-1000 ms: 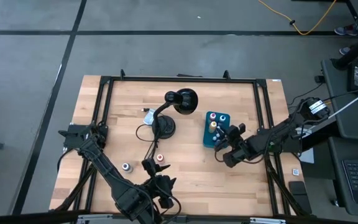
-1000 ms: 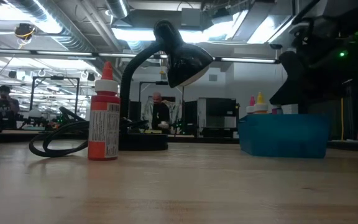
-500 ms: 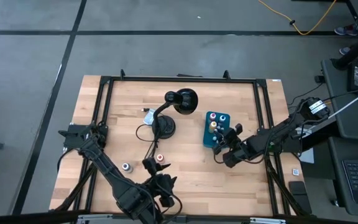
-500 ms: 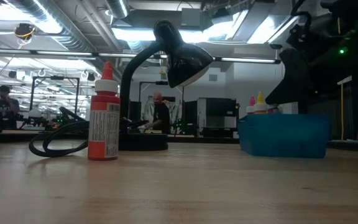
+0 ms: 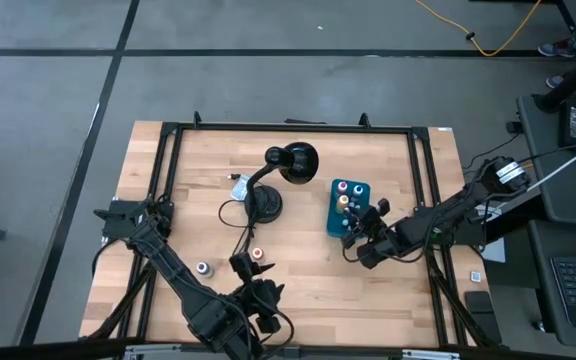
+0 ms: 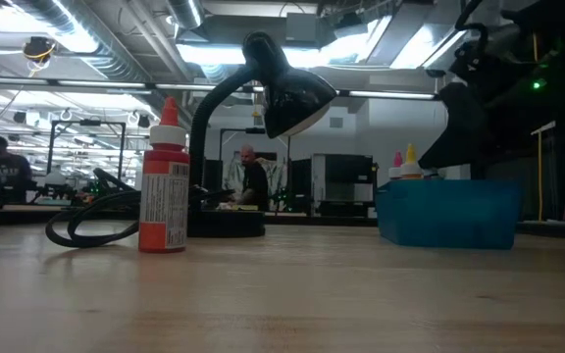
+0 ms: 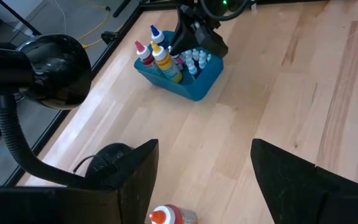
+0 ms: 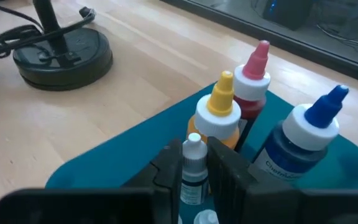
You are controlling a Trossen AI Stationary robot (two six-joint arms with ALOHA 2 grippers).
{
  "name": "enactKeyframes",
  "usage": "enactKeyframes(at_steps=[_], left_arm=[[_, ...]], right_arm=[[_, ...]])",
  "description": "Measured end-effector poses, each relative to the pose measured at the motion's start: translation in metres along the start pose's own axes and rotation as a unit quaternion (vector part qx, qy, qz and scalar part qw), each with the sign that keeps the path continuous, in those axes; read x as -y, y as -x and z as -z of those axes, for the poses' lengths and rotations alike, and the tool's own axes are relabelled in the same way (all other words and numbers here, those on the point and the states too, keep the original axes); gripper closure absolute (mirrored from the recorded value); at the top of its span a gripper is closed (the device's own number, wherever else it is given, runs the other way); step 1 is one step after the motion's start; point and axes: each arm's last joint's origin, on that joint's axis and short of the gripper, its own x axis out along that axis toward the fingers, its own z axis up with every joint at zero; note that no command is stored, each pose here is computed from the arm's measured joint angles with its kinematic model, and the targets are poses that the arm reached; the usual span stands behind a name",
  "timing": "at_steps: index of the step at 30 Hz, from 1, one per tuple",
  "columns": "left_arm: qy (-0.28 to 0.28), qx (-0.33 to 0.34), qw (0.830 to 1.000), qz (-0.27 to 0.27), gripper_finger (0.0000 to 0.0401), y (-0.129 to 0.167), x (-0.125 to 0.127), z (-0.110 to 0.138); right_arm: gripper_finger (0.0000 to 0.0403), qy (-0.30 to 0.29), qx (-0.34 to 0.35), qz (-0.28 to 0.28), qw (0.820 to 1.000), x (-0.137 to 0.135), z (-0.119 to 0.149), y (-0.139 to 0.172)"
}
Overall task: Pick & Place food coloring
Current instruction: Put the small pink food coloring bottle into the blue bin
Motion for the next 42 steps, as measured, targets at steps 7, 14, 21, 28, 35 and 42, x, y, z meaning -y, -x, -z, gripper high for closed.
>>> enactKeyframes(at_steps=[7, 14, 21, 28, 35, 42], left_arm=[[0.0, 0.0, 1.0, 0.0, 0.0151, 0.0, 0.0, 0.0], [0.0, 0.0, 1.0, 0.001, 0.015, 0.0, 0.0, 0.0], [0.0, -0.001, 1.0, 0.001, 0.0153, 0.0, 0.0, 0.0], [0.0, -0.001, 1.0, 0.001, 0.0151, 0.0, 0.0, 0.0], [-0.001, -0.001, 1.0, 0.002, 0.0154, 0.001, 0.001, 0.001], [-0.001, -0.001, 1.0, 0.002, 0.0154, 0.001, 0.001, 0.001]], right_arm=[[0.0333, 0.007, -0.004, 0.007, 1.0, -0.001, 0.006, -0.003], [0.0336, 0.009, -0.009, 0.015, 1.0, -0.002, 0.009, -0.009], [0.033, 0.007, -0.018, 0.014, 1.0, -0.002, 0.01, -0.011], [0.0334, 0.01, -0.025, 0.01, 1.0, -0.002, 0.011, -0.012], [0.0328, 0.007, -0.03, 0.005, 0.999, 0.002, 0.02, -0.015], [0.0327, 0.007, -0.028, 0.006, 1.0, 0.001, 0.021, -0.016]])
